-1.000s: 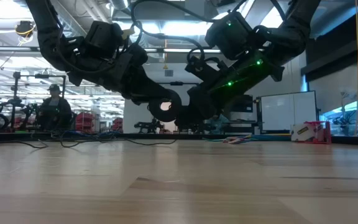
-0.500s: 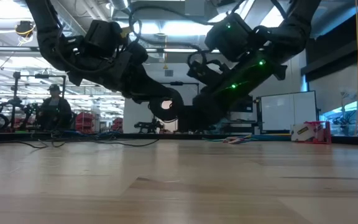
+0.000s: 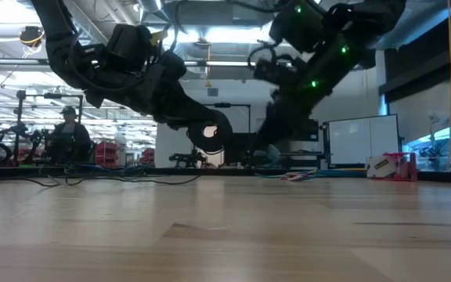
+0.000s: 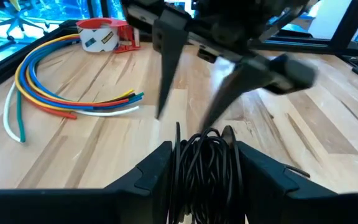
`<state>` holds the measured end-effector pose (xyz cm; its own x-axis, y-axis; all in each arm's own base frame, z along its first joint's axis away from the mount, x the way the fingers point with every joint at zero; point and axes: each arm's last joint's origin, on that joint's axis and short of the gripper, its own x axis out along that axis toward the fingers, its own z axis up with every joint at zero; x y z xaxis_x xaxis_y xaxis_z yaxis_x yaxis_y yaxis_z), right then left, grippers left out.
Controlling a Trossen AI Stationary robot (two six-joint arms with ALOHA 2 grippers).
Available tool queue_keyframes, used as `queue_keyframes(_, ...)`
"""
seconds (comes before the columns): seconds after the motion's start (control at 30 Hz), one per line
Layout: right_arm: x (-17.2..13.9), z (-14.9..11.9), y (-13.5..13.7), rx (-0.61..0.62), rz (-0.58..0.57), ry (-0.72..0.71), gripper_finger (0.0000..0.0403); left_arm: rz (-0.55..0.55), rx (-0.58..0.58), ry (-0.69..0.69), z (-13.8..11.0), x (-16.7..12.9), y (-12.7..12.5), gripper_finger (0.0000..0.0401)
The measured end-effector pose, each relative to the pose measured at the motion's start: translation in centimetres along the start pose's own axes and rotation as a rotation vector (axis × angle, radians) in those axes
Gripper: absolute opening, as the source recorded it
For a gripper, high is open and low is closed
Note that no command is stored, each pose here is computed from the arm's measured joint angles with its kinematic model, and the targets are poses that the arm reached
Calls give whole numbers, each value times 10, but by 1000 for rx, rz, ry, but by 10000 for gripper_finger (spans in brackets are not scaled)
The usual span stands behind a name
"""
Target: Coiling cords
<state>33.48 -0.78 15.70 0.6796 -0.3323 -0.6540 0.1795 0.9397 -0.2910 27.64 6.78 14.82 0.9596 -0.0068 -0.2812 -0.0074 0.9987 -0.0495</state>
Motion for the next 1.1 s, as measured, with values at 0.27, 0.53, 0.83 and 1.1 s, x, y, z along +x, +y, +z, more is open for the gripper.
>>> queue_keyframes(0.27, 18, -4, 6, 129, 11, -148, 198, -1, -9, 1, 0, 0, 0, 137)
queue_keyframes(0.53, 47, -20, 7, 114, -25, -136, 198, -6, -10, 2, 0, 0, -2, 137)
queue_keyframes(0.83, 49, -19, 4, 111, -15, -154, 198, -8, -29, 35, -11, 6, -1, 137)
queue_keyframes(1.1, 27, -20, -5, 27, -88, -8, 198, -70, -44, -1, -13, 11, -7, 137)
